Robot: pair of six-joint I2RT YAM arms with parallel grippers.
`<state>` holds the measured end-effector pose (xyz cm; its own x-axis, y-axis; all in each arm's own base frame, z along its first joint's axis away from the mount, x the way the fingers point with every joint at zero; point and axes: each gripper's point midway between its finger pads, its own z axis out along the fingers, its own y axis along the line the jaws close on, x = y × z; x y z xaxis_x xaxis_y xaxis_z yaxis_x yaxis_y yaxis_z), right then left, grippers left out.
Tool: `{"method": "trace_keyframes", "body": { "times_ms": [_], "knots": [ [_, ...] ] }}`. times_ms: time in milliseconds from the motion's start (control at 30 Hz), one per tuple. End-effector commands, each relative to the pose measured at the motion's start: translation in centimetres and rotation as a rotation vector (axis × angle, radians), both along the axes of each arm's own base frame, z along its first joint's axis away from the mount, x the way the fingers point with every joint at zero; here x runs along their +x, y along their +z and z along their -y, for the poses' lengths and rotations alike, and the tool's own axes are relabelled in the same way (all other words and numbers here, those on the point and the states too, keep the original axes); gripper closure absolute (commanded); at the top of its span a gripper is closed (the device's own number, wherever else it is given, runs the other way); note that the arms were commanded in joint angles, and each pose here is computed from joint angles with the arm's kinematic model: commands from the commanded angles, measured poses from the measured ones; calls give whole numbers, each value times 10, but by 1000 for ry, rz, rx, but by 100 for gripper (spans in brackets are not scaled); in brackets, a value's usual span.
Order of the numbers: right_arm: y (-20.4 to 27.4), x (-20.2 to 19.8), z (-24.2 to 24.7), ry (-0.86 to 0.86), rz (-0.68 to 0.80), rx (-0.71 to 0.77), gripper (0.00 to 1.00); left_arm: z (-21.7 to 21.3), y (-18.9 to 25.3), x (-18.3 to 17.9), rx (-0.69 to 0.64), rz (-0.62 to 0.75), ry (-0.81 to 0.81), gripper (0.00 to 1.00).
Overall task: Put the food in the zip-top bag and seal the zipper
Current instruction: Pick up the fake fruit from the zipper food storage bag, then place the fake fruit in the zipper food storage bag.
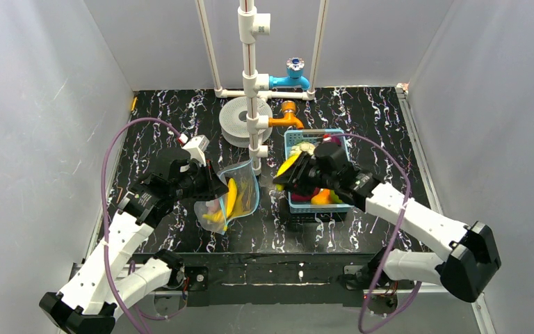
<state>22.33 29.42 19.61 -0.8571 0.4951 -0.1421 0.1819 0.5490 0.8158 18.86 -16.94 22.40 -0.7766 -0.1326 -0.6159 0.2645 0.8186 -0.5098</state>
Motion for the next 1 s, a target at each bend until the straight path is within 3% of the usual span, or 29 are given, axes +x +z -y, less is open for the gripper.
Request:
{"method": "trace_keyframes", "body": {
  "times_ms": [0,267,400,633,767,967],
  "knots": [
    [15,-47,-26,286,274,-107,99,2,7,2,-8,26,-9,100],
    [31,-104,-56,588,404,-260,99,3,4,2,-9,21,-13,100],
    [48,-130,-63,732,362,-211,99,3,2,2,-10,18,-12,100],
    [81,-143,-53,780,377,-171,99,4,0,1,-13,18,-17,100],
    [80,-156,-70,867,276,-142,99,5,-1,3,-13,19,-23,100],
    [53,-157,-78,934,61,-305,99,1,1,2,9,36,-27,100]
  ]
}}
